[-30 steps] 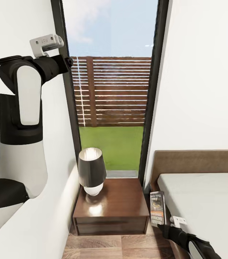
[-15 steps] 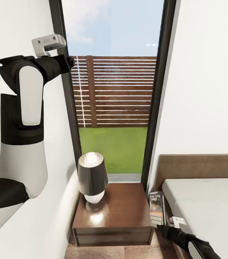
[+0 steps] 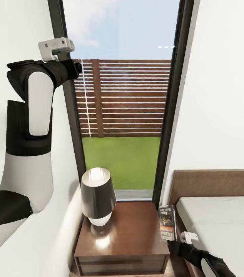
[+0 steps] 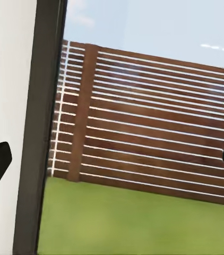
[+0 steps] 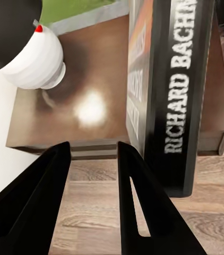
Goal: In the bedroom, move the book from the bed onto either nightstand, and place the two sandals side by side next to the bed.
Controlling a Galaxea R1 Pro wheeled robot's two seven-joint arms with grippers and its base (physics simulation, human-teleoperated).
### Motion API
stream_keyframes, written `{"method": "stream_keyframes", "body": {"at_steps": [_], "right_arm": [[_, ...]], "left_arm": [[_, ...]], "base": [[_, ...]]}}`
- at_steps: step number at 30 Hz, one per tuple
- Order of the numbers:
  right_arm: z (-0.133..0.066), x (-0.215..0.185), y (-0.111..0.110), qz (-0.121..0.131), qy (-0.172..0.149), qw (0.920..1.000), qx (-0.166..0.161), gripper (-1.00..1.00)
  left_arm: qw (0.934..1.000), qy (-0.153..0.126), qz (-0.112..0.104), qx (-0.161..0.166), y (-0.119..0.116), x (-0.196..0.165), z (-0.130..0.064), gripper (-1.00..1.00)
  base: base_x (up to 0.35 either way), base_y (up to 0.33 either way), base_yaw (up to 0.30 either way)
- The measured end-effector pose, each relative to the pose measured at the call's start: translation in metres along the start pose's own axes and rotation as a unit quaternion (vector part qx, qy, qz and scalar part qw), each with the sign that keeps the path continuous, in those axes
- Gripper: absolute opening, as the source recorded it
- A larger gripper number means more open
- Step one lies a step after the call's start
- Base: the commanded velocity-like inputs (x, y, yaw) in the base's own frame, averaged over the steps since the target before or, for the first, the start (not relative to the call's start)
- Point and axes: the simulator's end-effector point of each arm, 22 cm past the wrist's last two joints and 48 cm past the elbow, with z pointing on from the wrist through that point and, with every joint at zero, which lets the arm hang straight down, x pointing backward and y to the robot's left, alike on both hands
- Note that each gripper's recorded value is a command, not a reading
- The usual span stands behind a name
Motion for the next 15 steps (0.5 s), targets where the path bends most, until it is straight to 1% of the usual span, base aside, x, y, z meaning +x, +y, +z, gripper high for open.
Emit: {"method": "stream_keyframes", "body": {"at_steps": [5,8,11,15], "right_arm": [[0.000,0.001,0.001,-0.002,0.001,1.0000,0.000,-1.00],[0.001,0.001,0.001,-0.003,0.002,1.0000,0.000,-1.00],[0.001,0.001,0.001,-0.004,0.002,1.0000,0.000,-1.00],[0.001,0.001,0.001,-0.004,0.002,1.0000,-0.001,-1.00]], "left_arm": [[1.0000,0.002,0.003,0.008,-0.012,0.002,-0.003,1.00],[0.9999,0.002,0.004,0.010,-0.016,0.002,-0.003,1.00],[0.9999,0.000,0.004,0.012,-0.019,-0.002,-0.004,1.00],[0.9999,-0.002,0.004,0.012,-0.020,-0.004,-0.005,1.00]], "base": [[0.329,0.001,0.000],[0.300,0.000,0.000],[0.171,0.000,0.000],[0.087,0.000,0.000]]}}
